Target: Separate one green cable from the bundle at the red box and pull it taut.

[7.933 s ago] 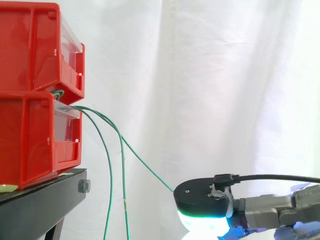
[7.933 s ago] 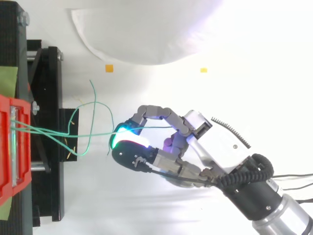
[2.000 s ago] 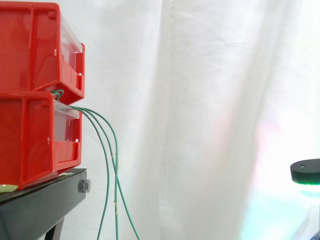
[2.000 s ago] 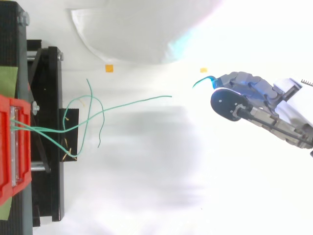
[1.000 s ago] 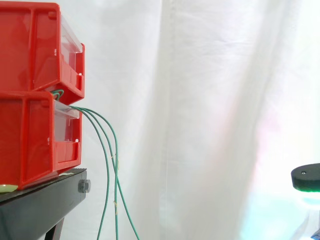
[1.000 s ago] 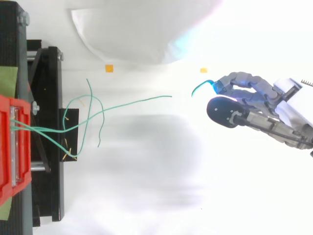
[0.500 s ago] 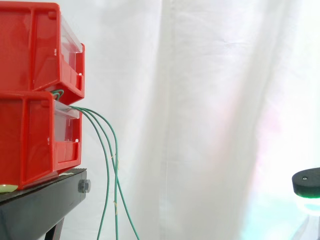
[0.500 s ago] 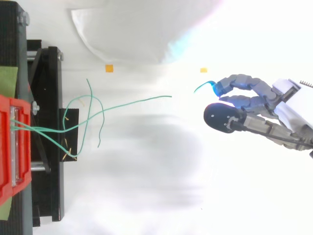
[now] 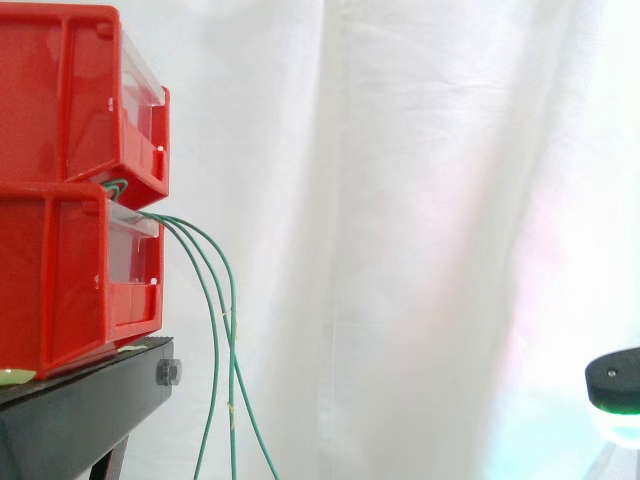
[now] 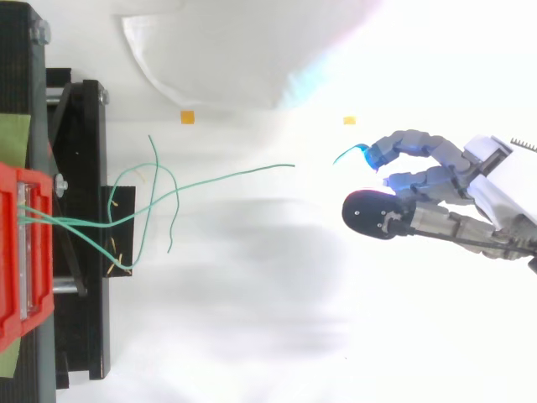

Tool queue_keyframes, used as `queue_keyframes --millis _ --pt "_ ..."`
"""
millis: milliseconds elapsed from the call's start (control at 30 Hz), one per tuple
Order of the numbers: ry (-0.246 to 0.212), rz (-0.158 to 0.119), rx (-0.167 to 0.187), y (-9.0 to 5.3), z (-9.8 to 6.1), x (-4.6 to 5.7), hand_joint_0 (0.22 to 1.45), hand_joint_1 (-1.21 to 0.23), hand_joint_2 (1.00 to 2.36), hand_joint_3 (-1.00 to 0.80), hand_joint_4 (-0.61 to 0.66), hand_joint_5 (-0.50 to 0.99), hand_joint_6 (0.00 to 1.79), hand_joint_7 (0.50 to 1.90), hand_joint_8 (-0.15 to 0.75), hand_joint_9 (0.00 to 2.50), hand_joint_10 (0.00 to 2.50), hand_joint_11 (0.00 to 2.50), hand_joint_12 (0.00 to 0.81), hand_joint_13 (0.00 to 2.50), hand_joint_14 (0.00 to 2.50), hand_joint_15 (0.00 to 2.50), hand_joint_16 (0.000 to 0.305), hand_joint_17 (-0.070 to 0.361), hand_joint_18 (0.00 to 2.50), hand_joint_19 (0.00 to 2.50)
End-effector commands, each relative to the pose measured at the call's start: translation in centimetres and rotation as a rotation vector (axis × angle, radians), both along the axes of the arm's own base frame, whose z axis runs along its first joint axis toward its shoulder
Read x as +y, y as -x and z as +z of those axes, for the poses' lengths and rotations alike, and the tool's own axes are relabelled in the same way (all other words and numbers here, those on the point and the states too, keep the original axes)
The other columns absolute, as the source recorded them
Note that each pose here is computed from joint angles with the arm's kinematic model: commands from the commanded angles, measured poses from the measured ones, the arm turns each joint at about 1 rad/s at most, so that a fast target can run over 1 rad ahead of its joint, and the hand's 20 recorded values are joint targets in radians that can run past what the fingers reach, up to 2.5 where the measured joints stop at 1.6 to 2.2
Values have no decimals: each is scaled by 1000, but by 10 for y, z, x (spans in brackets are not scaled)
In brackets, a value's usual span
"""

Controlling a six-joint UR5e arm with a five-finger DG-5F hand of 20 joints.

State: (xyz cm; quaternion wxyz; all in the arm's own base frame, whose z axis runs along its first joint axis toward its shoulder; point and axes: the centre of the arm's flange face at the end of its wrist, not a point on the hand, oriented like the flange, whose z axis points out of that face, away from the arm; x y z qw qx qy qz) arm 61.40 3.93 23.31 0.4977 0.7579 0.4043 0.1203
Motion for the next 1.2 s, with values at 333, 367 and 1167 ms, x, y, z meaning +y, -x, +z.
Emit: queue_keyframes --millis 333,367,1167 --pt "-22 1 -54 -6 -4 0 580 -735 1003 -453 147 -207 502 701 225 828 14 576 305 808 18 550 38 86 576 751" --pt "-26 6 -62 -7 -5 2 582 -729 1003 -464 151 -205 502 703 226 827 14 566 315 868 18 544 38 85 576 752" --pt "-55 6 -119 -13 -11 2 512 -657 1000 -500 132 -208 502 685 226 919 18 842 336 813 19 606 42 94 546 707"
